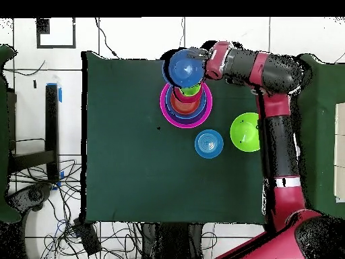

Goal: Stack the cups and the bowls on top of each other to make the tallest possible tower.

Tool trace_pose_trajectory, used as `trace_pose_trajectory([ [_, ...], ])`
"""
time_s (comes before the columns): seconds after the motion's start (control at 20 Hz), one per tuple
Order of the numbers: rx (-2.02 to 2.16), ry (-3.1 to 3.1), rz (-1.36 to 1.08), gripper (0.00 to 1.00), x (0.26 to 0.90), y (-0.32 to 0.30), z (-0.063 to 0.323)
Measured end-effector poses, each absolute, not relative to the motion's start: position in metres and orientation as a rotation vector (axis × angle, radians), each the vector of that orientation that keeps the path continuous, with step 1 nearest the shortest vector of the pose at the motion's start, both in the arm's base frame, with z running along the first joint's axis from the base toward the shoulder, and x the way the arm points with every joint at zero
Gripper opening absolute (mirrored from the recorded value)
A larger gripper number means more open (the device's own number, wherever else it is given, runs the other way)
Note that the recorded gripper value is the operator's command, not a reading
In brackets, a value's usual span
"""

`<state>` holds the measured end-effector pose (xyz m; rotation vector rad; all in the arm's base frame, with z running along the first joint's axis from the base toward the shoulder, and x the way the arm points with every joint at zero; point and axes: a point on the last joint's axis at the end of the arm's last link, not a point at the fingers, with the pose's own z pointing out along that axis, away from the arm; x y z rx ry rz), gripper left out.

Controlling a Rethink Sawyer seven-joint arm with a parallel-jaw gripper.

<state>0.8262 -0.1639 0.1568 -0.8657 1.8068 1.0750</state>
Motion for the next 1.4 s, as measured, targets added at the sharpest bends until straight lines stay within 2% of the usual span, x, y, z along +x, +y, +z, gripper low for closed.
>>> trace_pose_trajectory([
  [1.4, -0.969, 1.728, 1.062, 0.00, 0.831, -0.169, 0.143],
])
